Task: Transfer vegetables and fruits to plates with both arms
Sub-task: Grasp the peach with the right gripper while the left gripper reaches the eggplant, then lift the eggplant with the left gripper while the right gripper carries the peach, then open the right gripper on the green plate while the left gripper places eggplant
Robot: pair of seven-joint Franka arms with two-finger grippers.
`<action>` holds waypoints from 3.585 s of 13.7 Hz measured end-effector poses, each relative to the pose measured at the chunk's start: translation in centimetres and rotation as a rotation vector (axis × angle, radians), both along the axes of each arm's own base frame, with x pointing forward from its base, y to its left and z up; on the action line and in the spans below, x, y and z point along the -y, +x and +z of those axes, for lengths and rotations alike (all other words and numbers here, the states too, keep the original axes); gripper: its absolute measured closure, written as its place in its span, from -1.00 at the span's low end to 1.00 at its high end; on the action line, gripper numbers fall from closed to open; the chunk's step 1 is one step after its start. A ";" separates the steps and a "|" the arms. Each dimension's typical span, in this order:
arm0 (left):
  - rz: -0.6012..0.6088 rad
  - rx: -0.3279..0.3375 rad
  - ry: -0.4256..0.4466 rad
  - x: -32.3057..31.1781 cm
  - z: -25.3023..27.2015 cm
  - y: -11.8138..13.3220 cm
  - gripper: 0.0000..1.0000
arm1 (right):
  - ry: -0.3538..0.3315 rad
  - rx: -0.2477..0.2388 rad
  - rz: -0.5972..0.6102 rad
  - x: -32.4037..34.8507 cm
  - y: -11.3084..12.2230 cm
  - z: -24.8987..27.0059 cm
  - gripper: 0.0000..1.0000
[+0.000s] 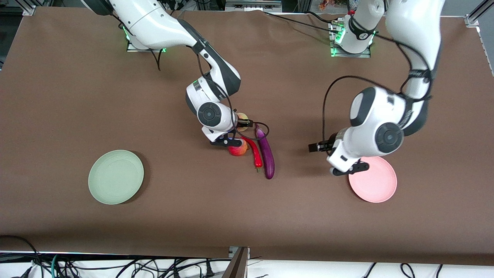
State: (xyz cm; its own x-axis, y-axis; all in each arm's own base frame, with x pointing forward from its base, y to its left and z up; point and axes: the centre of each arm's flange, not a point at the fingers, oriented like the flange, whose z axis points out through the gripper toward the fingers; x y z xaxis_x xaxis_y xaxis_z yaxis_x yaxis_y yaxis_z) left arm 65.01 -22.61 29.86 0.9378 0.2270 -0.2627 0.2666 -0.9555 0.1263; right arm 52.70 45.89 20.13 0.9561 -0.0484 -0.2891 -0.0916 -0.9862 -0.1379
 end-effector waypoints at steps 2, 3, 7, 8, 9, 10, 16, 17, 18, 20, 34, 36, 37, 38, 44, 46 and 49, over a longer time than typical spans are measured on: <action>0.070 0.011 0.010 3.0 -3.6 -0.2 -1.00 | -0.006 -0.009 0.008 -0.5 -0.6 -1.2 -1.00; 0.099 0.013 0.019 5.3 -4.5 -0.9 -1.00 | -0.007 -0.011 0.010 -0.6 -0.8 -1.6 -0.93; 0.152 0.047 0.007 12.3 -5.4 -3.3 -1.00 | -0.006 -0.006 0.007 -0.6 -0.6 -1.6 -0.71; 0.152 0.043 0.002 12.9 -6.1 -3.6 -0.97 | -0.006 -0.003 0.004 -0.5 -0.4 -1.4 -0.71; 0.150 0.034 0.004 13.2 -7.0 -3.9 -0.91 | -0.008 -0.003 0.002 -0.2 0.0 -0.8 -0.71; 0.146 0.027 0.007 13.6 -7.8 -4.2 -0.91 | -0.014 -0.011 0.000 0.3 0.6 0.3 -0.71; 0.133 0.035 0.007 15.0 -9.6 -5.0 -0.70 | 0.020 -0.056 0.075 16.6 9.3 7.9 -0.71; 0.132 0.031 0.007 15.3 -9.8 -5.3 -0.70 | 0.035 -0.044 0.101 20.9 11.1 8.0 -0.71; 0.131 0.025 0.009 15.9 -10.1 -5.7 -0.70 | 0.037 -0.027 0.140 25.2 12.5 7.8 -0.71; 0.130 0.031 0.010 17.4 -10.9 -6.6 -0.70 | 0.011 0.012 0.233 34.1 14.6 7.3 -0.71; 0.036 -0.021 -0.031 3.1 -1.2 2.9 0.29 | -0.086 0.329 0.541 50.6 19.0 1.4 -0.70; -0.061 -0.030 -0.053 -3.7 0.1 4.5 0.34 | -0.091 0.339 0.542 50.6 19.1 0.8 -0.70; -0.118 -0.023 -0.031 -7.0 -0.3 5.0 0.34 | -0.092 0.343 0.542 50.6 19.2 0.8 -0.70; -0.180 -0.015 0.000 -10.1 -0.9 5.4 0.34 | -0.093 0.351 0.543 50.5 19.4 1.2 -0.80; -0.387 0.000 0.016 -24.8 -3.4 6.2 0.34 | -0.013 0.333 0.539 44.2 20.4 8.5 -0.99; -0.393 0.021 0.015 -26.6 -5.8 6.5 0.34 | -0.001 0.308 0.459 40.7 20.3 9.8 -0.99; -0.400 0.024 0.015 -26.4 -8.2 6.7 0.34 | 0.010 0.266 0.316 31.6 18.9 9.4 -0.99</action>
State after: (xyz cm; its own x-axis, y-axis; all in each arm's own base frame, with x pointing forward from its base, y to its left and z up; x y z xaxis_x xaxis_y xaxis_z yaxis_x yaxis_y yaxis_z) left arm 71.66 3.77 21.66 0.9587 -0.1538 -0.2393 -0.1297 -0.9850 0.1135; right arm 71.61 14.29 29.57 0.9648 0.2614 -0.0285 0.2560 -0.9585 -0.1256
